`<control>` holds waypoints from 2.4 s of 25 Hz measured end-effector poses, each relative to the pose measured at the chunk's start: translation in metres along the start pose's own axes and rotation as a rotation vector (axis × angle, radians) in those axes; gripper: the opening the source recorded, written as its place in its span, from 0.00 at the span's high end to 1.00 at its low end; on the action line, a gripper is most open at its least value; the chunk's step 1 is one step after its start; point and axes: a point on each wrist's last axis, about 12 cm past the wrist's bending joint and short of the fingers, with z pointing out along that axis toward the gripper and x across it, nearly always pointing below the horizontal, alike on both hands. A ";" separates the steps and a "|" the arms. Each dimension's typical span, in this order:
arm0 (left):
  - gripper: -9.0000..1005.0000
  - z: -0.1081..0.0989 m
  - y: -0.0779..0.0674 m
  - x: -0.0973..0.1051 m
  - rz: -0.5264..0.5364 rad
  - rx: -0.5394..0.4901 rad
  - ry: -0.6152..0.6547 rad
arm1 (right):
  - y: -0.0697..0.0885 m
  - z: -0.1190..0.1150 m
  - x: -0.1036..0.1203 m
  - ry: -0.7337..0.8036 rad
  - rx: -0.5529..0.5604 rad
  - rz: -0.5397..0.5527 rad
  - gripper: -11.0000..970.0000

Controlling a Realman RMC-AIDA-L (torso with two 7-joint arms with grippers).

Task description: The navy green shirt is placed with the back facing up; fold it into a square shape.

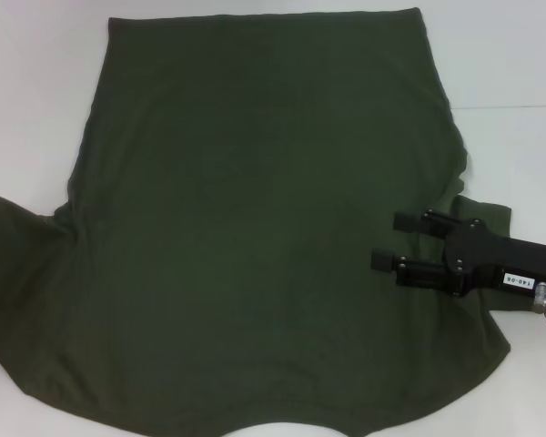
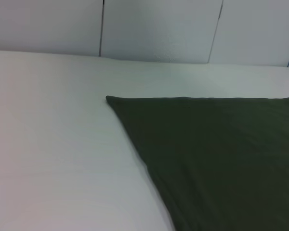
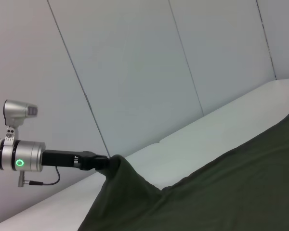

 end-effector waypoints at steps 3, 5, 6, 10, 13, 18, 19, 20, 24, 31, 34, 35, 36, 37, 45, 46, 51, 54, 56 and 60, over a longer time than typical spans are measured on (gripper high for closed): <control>0.98 0.003 -0.002 -0.004 0.008 0.007 -0.007 | 0.000 0.000 0.000 0.000 0.000 0.000 0.11; 0.98 0.004 -0.003 -0.005 0.008 0.014 -0.009 | 0.000 0.000 0.000 -0.001 0.001 0.000 0.11; 0.98 0.004 -0.004 -0.005 0.006 0.023 -0.008 | 0.000 0.000 0.000 -0.002 0.002 0.001 0.11; 0.98 0.001 -0.014 -0.001 -0.026 0.112 0.002 | 0.000 -0.002 0.001 -0.005 0.007 0.004 0.11; 0.98 -0.007 -0.024 0.003 -0.066 0.217 0.013 | 0.000 -0.002 0.002 -0.005 0.008 0.007 0.11; 0.98 -0.017 -0.040 0.003 -0.116 0.361 0.028 | 0.000 -0.002 0.002 -0.006 0.009 0.010 0.11; 0.98 -0.016 -0.043 0.002 -0.126 0.388 0.035 | 0.000 -0.002 0.002 -0.006 0.009 0.010 0.12; 0.98 -0.014 -0.046 0.003 -0.132 0.402 0.041 | 0.000 -0.002 0.002 -0.005 0.009 0.009 0.12; 0.98 0.001 -0.065 0.003 -0.160 0.459 0.057 | 0.000 -0.002 0.002 -0.006 0.008 0.002 0.12; 0.98 0.034 -0.089 0.003 -0.228 0.508 0.066 | 0.000 0.000 0.000 -0.002 0.002 -0.007 0.12; 0.98 0.040 -0.095 0.003 -0.248 0.524 0.063 | 0.000 0.000 0.000 0.000 0.001 -0.008 0.12; 0.98 0.041 -0.096 0.003 -0.255 0.528 0.057 | 0.000 0.000 0.000 0.000 0.000 -0.009 0.12; 0.98 0.041 -0.097 0.002 -0.265 0.530 0.045 | 0.000 0.000 0.000 0.000 0.000 -0.008 0.12; 0.91 0.041 -0.097 0.002 -0.272 0.530 0.035 | 0.000 0.000 0.000 0.000 0.001 -0.008 0.12; 0.55 0.024 -0.096 -0.003 -0.297 0.605 -0.089 | 0.001 -0.004 0.004 -0.005 0.010 0.002 0.12; 0.53 0.024 -0.096 -0.003 -0.297 0.605 -0.089 | 0.001 -0.004 0.004 -0.005 0.010 0.002 0.12; 0.42 0.028 -0.098 -0.004 -0.269 0.602 -0.075 | 0.000 -0.005 0.004 -0.004 0.014 0.002 0.12; 0.36 0.029 -0.097 -0.004 -0.242 0.588 -0.074 | 0.000 -0.005 0.004 -0.005 0.015 0.002 0.13; 0.30 0.030 -0.097 -0.004 -0.228 0.583 -0.067 | 0.000 -0.005 0.003 -0.005 0.015 0.001 0.13; 0.14 0.031 -0.099 -0.003 -0.222 0.583 -0.060 | 0.000 -0.005 0.003 -0.005 0.015 0.000 0.13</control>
